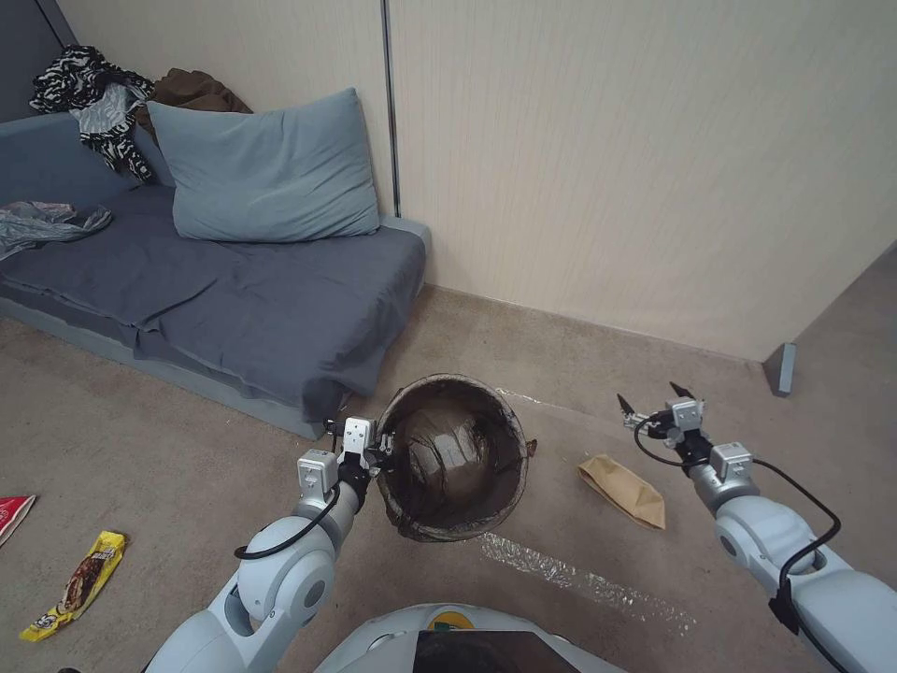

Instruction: Pick up the trash bin, then pick up the garbage from the floor and place it into the trash bin.

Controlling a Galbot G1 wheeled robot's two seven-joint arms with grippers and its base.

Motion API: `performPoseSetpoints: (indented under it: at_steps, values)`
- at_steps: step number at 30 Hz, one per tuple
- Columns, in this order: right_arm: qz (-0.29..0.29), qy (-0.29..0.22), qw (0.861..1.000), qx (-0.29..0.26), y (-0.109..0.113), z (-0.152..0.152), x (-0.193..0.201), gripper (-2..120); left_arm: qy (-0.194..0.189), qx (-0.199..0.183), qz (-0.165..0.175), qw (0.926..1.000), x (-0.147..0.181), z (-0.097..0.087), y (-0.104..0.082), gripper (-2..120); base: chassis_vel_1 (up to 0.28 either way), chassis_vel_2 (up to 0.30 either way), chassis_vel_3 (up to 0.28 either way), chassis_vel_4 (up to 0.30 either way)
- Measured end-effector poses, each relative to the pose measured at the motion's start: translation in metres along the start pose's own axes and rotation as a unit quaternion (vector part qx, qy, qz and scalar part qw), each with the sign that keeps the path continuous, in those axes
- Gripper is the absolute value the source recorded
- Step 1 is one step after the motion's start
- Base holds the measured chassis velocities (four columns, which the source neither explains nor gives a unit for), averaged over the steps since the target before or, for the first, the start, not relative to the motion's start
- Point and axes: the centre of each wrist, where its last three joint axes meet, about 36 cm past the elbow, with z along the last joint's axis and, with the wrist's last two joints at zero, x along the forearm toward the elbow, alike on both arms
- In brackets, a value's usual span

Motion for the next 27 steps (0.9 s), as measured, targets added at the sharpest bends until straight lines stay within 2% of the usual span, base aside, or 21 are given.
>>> performPoseSetpoints:
  at_steps: [10,18,27]
  values:
    - [-0.053,0.052,0.997,0.005,0.011,0.040,-0.013,100,0.001,-0.002,0.001,1.0000,0.001,0.000,0.001,0,0.000,0.000,0.000,0.000]
    - [-0.066,0.083,0.994,0.013,0.026,0.070,-0.011,100,0.001,-0.002,0.003,1.0000,0.002,-0.001,-0.001,0,0.000,0.000,0.000,0.000]
    - [-0.078,0.107,0.991,0.026,0.031,0.093,-0.006,100,0.001,-0.002,0.003,1.0000,0.002,-0.001,-0.001,0,0.000,0.000,0.000,0.000]
